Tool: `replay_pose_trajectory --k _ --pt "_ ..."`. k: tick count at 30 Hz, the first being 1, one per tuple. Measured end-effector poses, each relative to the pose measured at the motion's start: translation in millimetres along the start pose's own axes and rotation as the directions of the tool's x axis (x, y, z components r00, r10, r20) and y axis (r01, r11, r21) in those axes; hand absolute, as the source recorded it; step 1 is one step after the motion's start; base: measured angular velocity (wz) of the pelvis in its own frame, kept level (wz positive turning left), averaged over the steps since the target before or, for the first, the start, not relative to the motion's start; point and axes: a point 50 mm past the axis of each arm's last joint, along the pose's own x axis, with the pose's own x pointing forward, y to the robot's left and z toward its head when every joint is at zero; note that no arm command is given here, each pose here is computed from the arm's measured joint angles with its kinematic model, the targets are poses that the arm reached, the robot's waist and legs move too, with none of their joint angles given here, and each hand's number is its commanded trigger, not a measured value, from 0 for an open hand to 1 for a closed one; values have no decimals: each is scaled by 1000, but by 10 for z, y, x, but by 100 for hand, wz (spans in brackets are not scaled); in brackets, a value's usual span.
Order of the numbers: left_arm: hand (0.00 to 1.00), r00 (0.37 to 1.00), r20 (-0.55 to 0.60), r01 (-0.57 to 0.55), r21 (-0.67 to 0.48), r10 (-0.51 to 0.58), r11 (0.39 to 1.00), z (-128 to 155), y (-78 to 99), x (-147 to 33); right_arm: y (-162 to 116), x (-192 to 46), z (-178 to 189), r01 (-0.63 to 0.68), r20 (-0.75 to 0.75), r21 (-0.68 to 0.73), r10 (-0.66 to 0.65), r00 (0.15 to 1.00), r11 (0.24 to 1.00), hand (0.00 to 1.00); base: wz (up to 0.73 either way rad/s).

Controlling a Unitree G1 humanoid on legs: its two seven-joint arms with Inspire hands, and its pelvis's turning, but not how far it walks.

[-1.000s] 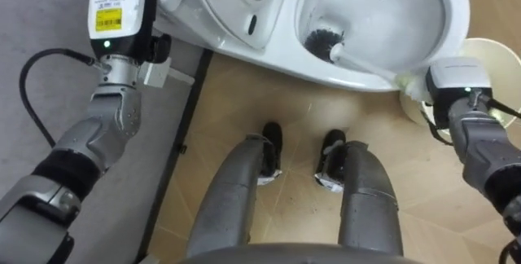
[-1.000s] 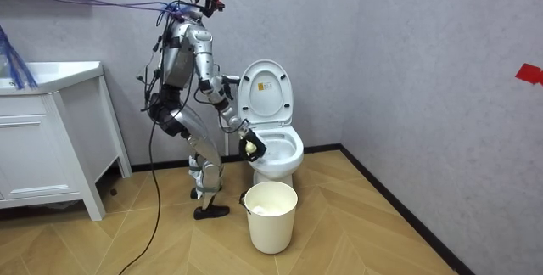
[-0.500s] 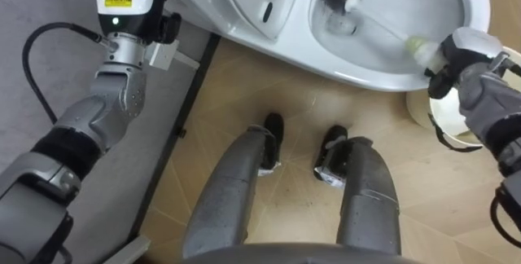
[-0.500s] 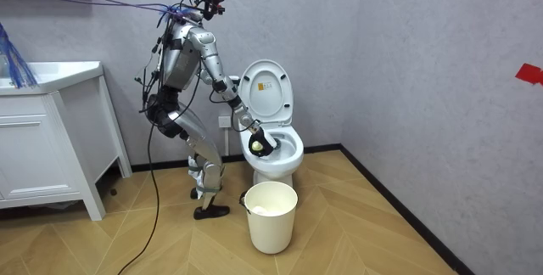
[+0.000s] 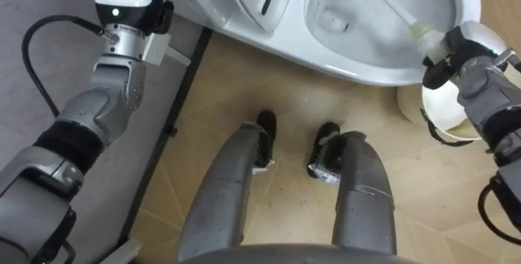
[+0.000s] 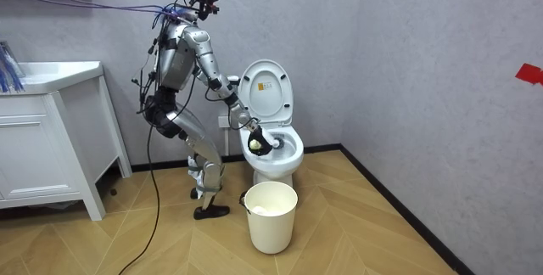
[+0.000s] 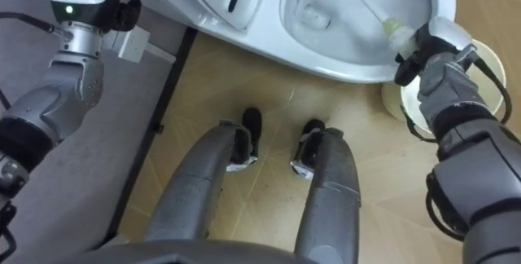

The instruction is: Brush toilet

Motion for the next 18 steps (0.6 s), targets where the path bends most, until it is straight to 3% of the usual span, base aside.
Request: replay_pose_trajectory --k 5,12,18 --pt "0 1000 -15 16 -27 -16 1000 92 -72 -6 257 -75 -173 -65 -14 -302 64 998 951 100 -5" --pt "0 993 -55 96 -73 -100 993 111 -199 -130 373 -130 -146 -38 -3 -427 41 999 903 100 -7" --pt "0 961 -150 211 -158 -235 965 -11 -384 -513 782 -355 -260 -91 28 -466 117 993 880 100 -8"
